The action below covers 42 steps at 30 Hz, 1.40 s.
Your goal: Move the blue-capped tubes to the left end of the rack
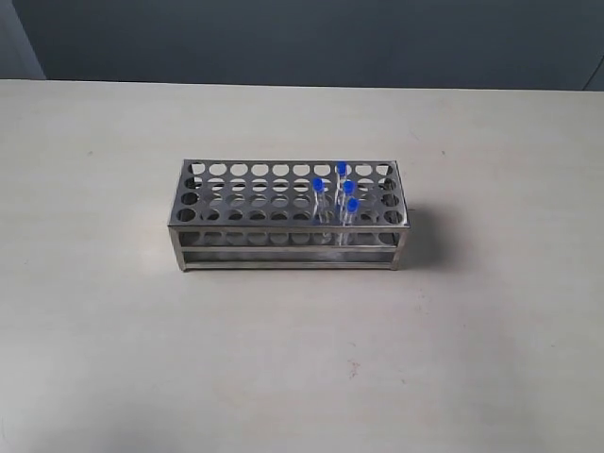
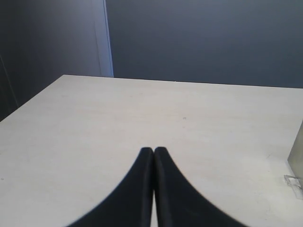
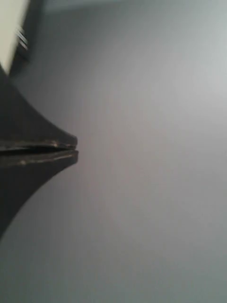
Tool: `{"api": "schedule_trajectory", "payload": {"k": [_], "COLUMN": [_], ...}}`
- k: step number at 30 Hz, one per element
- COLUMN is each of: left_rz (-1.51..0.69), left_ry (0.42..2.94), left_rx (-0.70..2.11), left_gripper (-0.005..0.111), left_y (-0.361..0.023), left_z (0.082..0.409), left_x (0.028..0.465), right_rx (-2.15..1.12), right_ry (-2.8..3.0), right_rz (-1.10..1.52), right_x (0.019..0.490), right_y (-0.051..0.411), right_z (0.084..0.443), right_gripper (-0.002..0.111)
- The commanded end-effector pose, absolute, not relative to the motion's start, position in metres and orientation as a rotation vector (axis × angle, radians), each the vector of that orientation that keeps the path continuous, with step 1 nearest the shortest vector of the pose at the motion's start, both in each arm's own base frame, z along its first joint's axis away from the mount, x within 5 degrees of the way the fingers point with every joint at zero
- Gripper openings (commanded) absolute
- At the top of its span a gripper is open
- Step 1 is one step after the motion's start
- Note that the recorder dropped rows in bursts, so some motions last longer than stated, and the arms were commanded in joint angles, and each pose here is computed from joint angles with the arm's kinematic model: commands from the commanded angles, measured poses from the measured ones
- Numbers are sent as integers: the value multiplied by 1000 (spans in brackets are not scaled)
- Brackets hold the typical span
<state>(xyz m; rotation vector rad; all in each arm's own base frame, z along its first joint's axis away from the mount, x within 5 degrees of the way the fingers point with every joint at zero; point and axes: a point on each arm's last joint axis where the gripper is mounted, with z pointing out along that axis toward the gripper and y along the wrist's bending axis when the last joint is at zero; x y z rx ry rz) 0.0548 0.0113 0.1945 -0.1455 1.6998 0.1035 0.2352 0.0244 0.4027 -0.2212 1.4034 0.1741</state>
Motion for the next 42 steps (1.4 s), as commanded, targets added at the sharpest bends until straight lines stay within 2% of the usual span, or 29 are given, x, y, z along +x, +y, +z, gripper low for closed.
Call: {"api": "schedule_trajectory", "payload": {"k": [1, 4, 10, 12, 17, 19, 27, 39, 40, 42], "left_rz": [93, 93, 93, 93, 93, 93, 93, 93, 93, 93], "left_ry": [1697, 1697, 1697, 1697, 1697, 1697, 1697, 1697, 1697, 1697], "left_rx": [-143, -143, -143, -143, -143, -143, -143, -143, -143, -143], "left_gripper": [0, 0, 0, 0, 0, 0, 0, 0, 0, 0], "left_y": [11, 11, 11, 11, 11, 11, 11, 11, 11, 11], "left_z": [194, 194, 194, 194, 194, 194, 194, 194, 194, 194], "left_x": [55, 55, 55, 55, 55, 55, 55, 55, 55, 55], "right_rx": [-306, -280, -455, -534, -694, -741, -806, -731, -727, -742], "right_ry": [1637, 1691, 1678, 1717, 1776, 1740, 1783, 1759, 1758, 1735], "right_rz": [295, 293, 353, 389, 599, 668, 781, 743, 737, 730], "right_x": [244, 247, 251, 251, 249, 249, 249, 256, 257, 255], "right_y": [55, 63, 84, 90, 108, 113, 121, 121, 123, 129], "right_z": [299, 256, 227, 215, 182, 176, 139, 129, 129, 130], "right_gripper": [-1, -1, 0, 8, 50, 56, 57, 56, 55, 45]}}
